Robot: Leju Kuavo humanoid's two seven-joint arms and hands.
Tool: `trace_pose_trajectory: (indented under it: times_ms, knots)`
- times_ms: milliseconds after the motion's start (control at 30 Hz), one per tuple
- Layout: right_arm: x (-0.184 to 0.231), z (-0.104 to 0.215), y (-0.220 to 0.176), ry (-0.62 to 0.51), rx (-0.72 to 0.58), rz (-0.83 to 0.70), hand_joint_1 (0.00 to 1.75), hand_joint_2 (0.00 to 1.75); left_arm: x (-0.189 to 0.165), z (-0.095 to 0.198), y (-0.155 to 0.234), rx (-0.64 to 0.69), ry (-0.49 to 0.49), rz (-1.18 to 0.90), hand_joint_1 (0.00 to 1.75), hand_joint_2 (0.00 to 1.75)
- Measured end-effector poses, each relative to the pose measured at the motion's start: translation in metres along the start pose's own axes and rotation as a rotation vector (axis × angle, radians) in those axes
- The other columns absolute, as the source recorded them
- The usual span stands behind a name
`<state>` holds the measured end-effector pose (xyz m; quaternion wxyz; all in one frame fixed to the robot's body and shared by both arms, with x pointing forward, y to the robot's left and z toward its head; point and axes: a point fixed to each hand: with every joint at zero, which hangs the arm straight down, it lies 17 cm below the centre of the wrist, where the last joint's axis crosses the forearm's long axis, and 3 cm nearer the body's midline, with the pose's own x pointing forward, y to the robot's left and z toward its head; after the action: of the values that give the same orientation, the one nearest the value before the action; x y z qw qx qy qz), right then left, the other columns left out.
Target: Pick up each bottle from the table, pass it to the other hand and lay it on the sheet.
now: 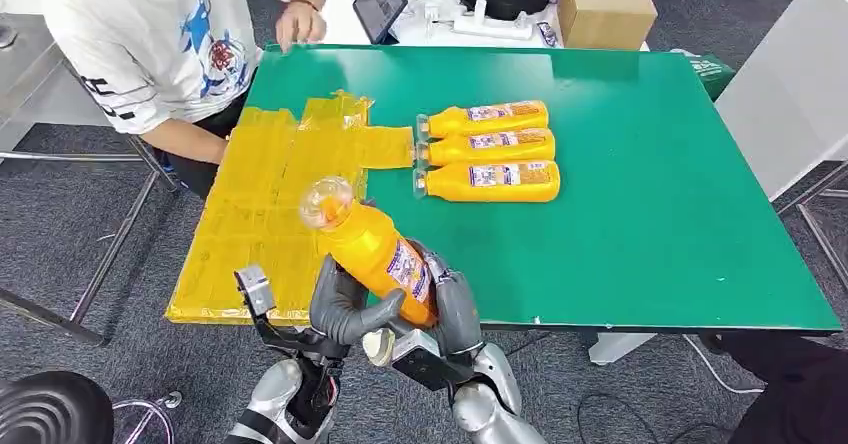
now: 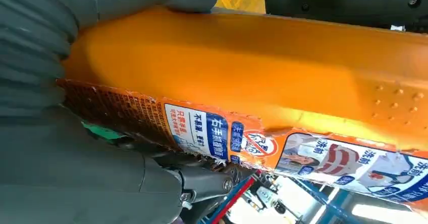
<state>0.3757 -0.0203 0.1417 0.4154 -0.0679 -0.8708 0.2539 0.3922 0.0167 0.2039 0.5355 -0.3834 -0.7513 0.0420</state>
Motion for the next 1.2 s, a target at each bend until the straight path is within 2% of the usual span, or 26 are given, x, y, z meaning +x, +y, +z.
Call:
trace_pose_trajectory:
  times_ms: [333, 500, 533, 567, 600, 633, 667, 867, 1167, 1200]
  knots:
    - [0.001, 0.006, 0.030, 0.000, 0.081, 0.004, 1.75, 1.75, -0.010, 0.006, 0.014, 0.031, 0.039, 0.018, 0.00, 1.75]
    - [-0.005, 0.020, 0.069, 0.020, 0.258, -0.026, 1.75, 1.75, -0.013, 0.014, 0.029, 0.059, 0.056, 0.057, 0.00, 1.75]
    - [-0.007, 0.022, 0.075, 0.023, 0.285, -0.031, 1.75, 1.75, -0.013, 0.016, 0.031, 0.067, 0.056, 0.066, 0.23, 1.75]
    - [-0.009, 0.024, 0.079, 0.025, 0.309, -0.034, 1.75, 1.75, -0.013, 0.018, 0.035, 0.075, 0.057, 0.073, 0.23, 1.75]
    - [-0.010, 0.025, 0.083, 0.026, 0.329, -0.037, 1.75, 1.75, -0.014, 0.019, 0.037, 0.081, 0.060, 0.075, 0.86, 1.75]
    - [-0.012, 0.027, 0.086, 0.029, 0.348, -0.039, 1.75, 1.75, -0.015, 0.022, 0.040, 0.088, 0.064, 0.075, 1.59, 1.75]
    - [-0.014, 0.029, 0.089, 0.034, 0.365, -0.041, 1.75, 1.75, -0.016, 0.023, 0.042, 0.092, 0.066, 0.076, 1.75, 1.75]
    - [-0.019, 0.032, 0.095, 0.050, 0.401, -0.035, 1.75, 1.75, -0.016, 0.027, 0.050, 0.114, 0.068, 0.077, 1.75, 1.75]
    - [-0.024, 0.033, 0.091, 0.065, 0.384, -0.020, 1.75, 1.75, -0.016, 0.029, 0.049, 0.108, 0.067, 0.070, 1.75, 1.75]
    - [-0.024, 0.033, 0.089, 0.066, 0.373, -0.015, 1.05, 1.75, -0.015, 0.029, 0.047, 0.097, 0.064, 0.051, 1.75, 1.75]
